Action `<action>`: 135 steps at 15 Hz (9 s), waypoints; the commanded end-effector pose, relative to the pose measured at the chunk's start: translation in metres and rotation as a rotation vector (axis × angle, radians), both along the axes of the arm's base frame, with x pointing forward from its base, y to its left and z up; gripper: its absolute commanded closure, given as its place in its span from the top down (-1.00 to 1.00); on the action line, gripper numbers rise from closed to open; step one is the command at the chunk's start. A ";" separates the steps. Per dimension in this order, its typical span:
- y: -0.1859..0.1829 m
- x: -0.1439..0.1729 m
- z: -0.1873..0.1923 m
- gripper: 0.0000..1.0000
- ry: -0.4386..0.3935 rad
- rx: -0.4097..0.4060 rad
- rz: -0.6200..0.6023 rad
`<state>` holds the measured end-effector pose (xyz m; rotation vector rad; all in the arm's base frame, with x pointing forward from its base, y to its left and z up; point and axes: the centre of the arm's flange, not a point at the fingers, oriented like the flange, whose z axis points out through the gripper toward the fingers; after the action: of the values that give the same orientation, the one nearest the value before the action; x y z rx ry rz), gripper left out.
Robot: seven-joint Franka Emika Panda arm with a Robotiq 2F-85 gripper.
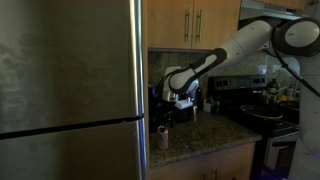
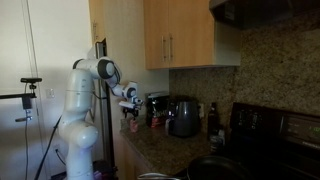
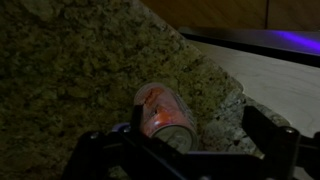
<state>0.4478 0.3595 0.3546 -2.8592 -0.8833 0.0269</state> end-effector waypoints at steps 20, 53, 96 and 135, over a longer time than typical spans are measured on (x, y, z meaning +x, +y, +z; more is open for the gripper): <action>0.012 0.016 -0.054 -0.08 -0.098 -0.021 0.012; 0.025 0.030 -0.019 1.00 -0.244 0.003 -0.090; 0.009 0.018 0.017 1.00 -0.023 -0.082 0.009; 0.021 0.018 0.002 1.00 -0.093 -0.117 -0.277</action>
<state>0.4655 0.3802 0.3561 -3.0876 -0.5077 -0.0885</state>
